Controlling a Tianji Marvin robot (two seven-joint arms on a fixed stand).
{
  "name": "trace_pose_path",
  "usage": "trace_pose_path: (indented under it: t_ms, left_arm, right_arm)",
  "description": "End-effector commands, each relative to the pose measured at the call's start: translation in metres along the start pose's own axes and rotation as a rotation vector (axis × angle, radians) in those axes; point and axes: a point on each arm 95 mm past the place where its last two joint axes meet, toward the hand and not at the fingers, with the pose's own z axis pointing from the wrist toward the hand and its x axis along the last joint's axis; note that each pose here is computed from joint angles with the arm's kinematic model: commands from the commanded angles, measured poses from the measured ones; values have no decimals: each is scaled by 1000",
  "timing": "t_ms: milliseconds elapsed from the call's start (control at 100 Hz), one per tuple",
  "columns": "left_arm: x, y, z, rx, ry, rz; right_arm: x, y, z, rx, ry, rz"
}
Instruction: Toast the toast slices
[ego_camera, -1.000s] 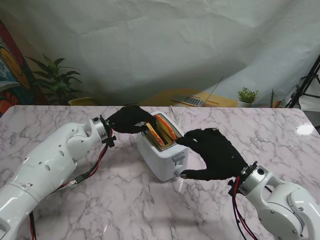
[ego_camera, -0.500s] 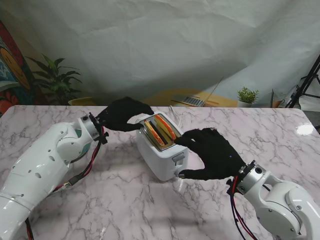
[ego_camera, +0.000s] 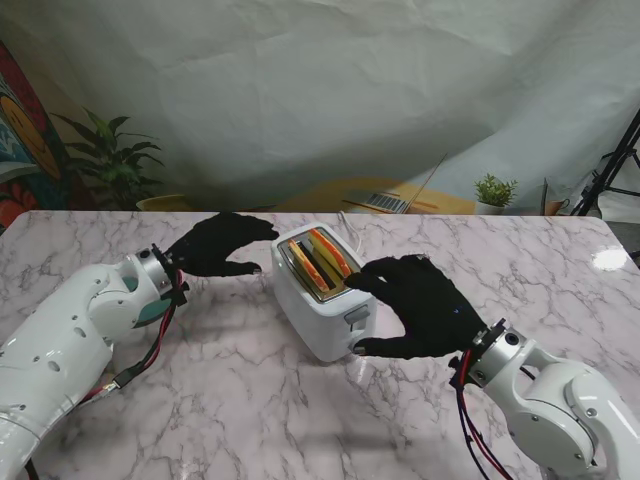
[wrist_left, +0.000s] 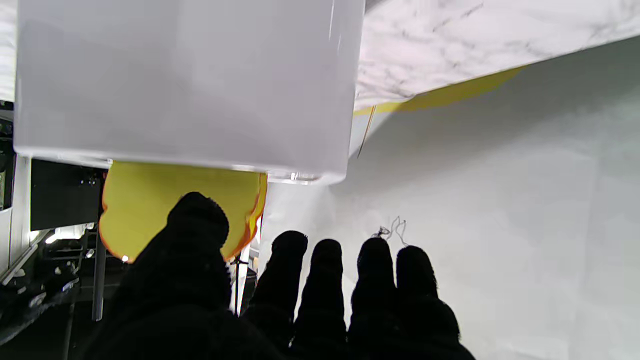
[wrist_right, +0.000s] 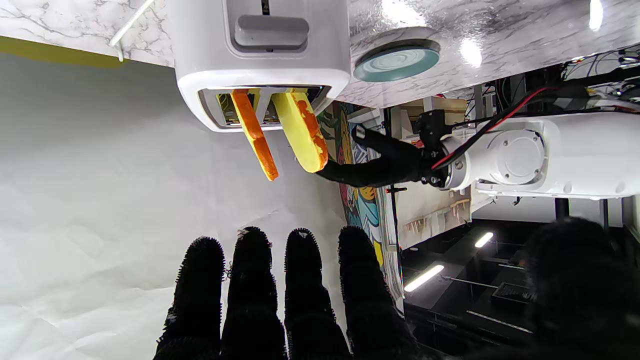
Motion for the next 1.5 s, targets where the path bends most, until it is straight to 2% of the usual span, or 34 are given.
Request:
trace_pose_path:
  t_ms: [0,270,500,880,1010,1200,1490]
  left_arm:
    - [0,10,-3,-34,1,-4]
    - [6,25,1,-13,-1,-34]
    - [10,28,6,22,-16,-65]
    - [11,39,12,-14,17,-72]
    - [10,43,14,-29,24,-69]
    - [10,47,14,-42,27,-74]
    - [12,49,13,-47,29,-78]
  right_arm:
    - [0,-2,0,4,-6,0]
    - [-1,-4,-3,0,-21,-13]
    - [-2,-8,-5,0,-32,-11]
    - [-5,-10,-8,4,-51,-18]
    - [-8,-10,-8,44,-41,-70]
    - [-7,-17,-5,131,-31,-84]
    - [-12,-31,6,210,-38,-34]
